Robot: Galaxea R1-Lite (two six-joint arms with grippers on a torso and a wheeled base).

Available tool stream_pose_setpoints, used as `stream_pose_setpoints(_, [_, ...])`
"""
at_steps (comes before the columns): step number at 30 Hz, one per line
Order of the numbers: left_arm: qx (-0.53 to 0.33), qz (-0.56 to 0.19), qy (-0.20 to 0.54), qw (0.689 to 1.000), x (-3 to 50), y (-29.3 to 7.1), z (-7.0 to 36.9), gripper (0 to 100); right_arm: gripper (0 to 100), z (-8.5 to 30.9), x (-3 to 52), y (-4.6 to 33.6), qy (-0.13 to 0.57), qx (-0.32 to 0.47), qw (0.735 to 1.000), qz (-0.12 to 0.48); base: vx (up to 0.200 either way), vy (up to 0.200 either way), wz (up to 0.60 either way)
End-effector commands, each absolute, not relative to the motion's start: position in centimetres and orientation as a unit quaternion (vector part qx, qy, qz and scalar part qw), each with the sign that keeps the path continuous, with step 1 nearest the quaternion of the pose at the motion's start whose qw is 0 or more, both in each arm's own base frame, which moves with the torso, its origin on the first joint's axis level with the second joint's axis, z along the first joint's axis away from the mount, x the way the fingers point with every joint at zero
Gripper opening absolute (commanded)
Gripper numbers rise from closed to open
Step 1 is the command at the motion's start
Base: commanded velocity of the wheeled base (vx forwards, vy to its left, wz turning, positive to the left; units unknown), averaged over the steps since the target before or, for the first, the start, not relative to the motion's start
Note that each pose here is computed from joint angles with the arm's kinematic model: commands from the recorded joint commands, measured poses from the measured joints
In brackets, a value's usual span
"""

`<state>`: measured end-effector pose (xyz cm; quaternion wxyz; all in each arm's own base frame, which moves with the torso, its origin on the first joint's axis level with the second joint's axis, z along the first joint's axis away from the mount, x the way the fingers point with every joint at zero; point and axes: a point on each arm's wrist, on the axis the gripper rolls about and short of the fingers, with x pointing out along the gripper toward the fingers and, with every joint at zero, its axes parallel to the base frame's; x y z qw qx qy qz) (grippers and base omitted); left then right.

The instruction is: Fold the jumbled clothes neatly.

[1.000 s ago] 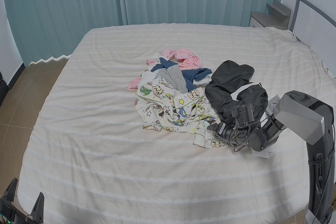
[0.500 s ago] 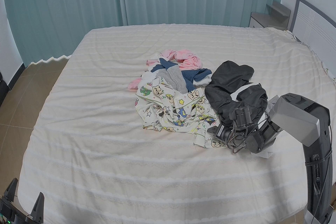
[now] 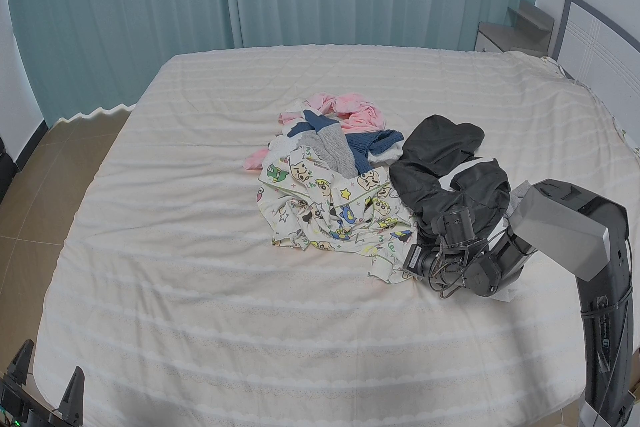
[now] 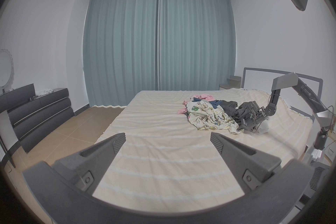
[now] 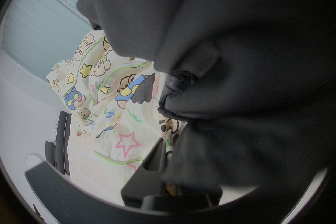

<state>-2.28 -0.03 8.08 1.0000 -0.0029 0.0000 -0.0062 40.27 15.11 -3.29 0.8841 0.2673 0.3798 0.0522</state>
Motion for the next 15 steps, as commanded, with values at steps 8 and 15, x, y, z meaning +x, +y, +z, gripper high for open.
stream_pose_setpoints(8, [-0.003,-0.006,-0.001,1.0,-2.3,0.0,7.6,100,0,2.0,35.7,13.5,0.374,0.271,0.885,0.058,0.0,0.0,0.0])
stream_pose_setpoints(15, [-0.003,-0.006,-0.001,1.0,-2.3,0.0,7.6,100,0,4.0,32.1,12.3,0.378,0.268,0.884,0.06,0.0,0.0,0.0])
